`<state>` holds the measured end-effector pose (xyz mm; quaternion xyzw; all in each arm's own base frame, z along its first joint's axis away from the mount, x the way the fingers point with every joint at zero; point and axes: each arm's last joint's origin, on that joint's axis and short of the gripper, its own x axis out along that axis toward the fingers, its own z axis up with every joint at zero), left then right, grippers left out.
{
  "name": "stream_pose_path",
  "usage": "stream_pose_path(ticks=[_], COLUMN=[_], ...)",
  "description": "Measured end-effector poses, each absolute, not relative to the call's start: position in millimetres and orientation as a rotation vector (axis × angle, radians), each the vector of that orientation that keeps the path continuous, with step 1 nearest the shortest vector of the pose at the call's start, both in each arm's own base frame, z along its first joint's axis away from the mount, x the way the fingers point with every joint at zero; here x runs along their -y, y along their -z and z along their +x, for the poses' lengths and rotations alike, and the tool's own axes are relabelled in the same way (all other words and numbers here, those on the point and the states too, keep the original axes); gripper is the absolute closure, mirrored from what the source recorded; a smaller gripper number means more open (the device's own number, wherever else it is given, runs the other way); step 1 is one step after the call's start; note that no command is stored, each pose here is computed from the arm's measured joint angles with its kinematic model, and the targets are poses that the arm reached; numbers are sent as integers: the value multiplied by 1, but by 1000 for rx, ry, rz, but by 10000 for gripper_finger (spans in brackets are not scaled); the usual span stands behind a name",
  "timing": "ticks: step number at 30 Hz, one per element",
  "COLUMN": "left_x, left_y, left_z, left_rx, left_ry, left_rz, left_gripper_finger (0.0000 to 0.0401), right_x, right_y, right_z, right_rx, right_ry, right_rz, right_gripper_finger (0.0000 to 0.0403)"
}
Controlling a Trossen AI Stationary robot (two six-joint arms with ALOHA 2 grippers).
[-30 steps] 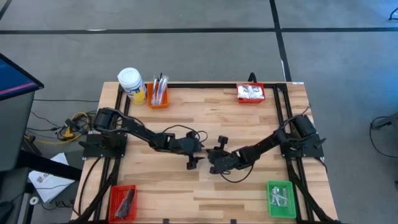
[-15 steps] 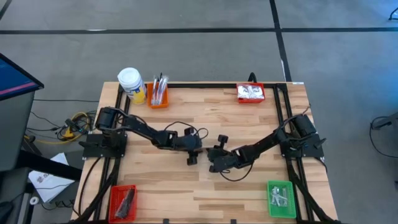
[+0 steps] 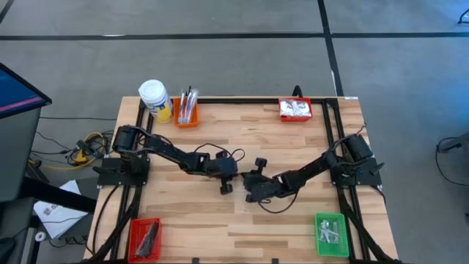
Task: Pick & Place Travel size toiletries
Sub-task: Put the comb into the bottom red bin
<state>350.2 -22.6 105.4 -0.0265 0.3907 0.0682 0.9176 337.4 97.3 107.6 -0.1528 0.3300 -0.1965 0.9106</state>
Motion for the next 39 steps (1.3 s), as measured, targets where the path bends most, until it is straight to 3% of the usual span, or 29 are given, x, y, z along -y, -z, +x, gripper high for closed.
stream_pose_path(ticks=[11, 16, 21, 31, 39], left_x=[41, 55, 74, 124, 145], left_y=[-108, -114, -137, -215, -221], left_z=[351, 346, 322, 250, 216], left_rx=[-781, -786, -836, -651, -790], left_ry=[-213, -287, -431, -579, -627], left_rz=[-345, -503, -633, -923, -1171], left_gripper_finger=[397, 398, 398, 399, 400], right_x=[-144, -169, -179, -185, -148], right_y=[-115, -116, -118, -135, -164], right_z=[327, 314, 310, 314, 275], right_rx=[-651, -603, -552, -464, -222], right_ry=[240, 242, 222, 88, 43], right_rz=[-488, -544, -564, -450, -242], right_gripper_finger=[250, 209, 190, 185, 184])
